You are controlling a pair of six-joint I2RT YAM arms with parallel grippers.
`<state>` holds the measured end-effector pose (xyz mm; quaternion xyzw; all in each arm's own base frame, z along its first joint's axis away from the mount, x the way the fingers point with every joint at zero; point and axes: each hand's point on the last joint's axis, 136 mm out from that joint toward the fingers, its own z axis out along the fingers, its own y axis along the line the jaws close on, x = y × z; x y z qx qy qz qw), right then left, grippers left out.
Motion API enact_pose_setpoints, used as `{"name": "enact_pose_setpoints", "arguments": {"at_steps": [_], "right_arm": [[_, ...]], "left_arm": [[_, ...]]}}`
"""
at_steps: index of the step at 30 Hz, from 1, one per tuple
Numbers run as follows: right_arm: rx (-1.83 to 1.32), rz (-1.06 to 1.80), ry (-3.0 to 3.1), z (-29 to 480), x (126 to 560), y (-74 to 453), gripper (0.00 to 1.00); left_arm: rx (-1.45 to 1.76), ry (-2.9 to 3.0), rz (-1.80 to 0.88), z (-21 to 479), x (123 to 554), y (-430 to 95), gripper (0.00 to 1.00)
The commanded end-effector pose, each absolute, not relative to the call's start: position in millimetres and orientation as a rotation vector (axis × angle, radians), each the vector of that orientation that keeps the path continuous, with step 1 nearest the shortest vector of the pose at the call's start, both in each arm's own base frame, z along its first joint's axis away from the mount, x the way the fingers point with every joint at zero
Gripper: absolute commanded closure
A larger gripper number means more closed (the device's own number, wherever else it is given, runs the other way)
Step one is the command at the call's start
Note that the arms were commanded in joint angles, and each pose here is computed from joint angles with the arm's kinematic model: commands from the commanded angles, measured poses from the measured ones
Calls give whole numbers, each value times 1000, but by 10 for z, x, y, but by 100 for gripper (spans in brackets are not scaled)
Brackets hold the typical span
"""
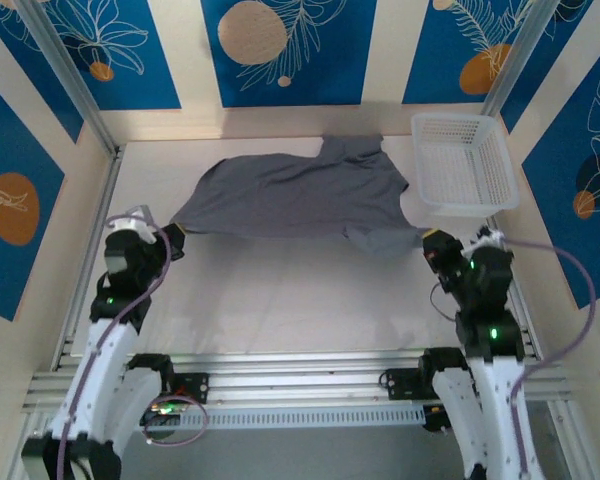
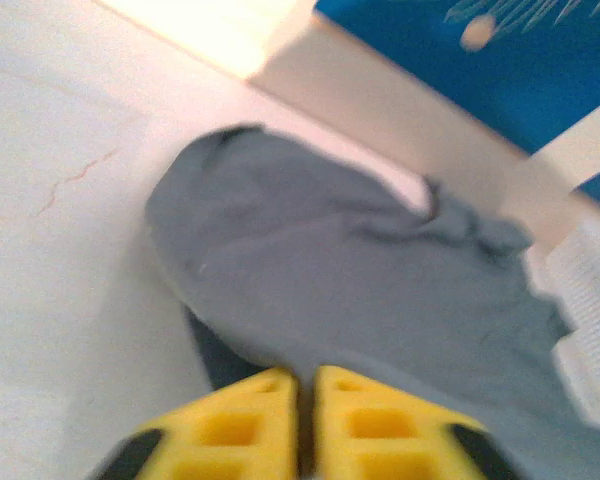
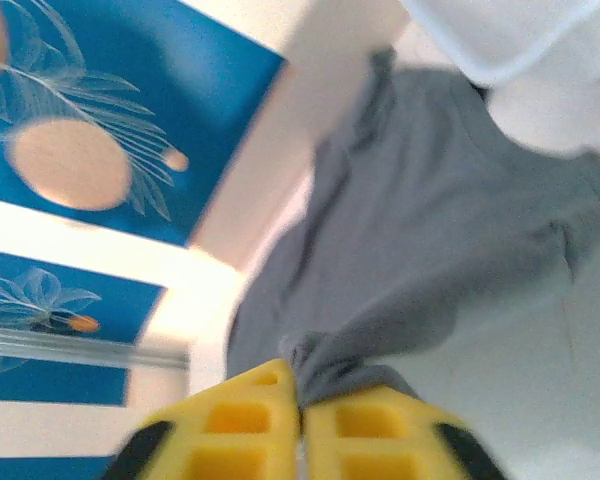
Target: Fold the inside-out t-shirt
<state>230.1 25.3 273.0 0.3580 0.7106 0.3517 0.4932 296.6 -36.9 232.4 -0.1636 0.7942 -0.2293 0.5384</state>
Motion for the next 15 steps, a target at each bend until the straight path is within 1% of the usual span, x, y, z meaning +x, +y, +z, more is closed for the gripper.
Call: {"name": "enact_pose_setpoints", "arguments": {"at_steps": [1, 3, 4, 5, 7, 10, 13, 14, 15], "right_arm": [[955, 858, 1588, 2623, 2182, 105, 53], [880, 865, 1456, 2924, 2085, 47, 40], [839, 853, 1409, 3076, 2051, 23, 37], [792, 826, 1373, 3242, 2030, -1, 35], [721, 786, 1375, 3444, 2074, 18, 32], [614, 793, 1511, 3496, 2377, 217, 32], [531, 824, 1721, 3255, 2826, 463, 34], [511, 826, 1810, 3106, 2998, 542, 36], [503, 824, 1909, 2934, 3154, 619, 40]], "left_arm": [[-408, 1862, -526, 2325, 2812, -310, 72], [-354, 1763, -535, 2592, 2745, -324, 56], [-337, 1722, -540, 2701, 2721, -326, 49], [-315, 1679, -554, 2833, 2707, -344, 45], [-253, 1622, -604, 3056, 2726, -437, 44], [-179, 1606, -684, 3242, 2892, -623, 44], [-126, 1741, -666, 3113, 3248, -848, 43], [-120, 1828, -631, 2971, 3410, -916, 44], [-133, 1921, -589, 2823, 3579, -956, 45]]}}
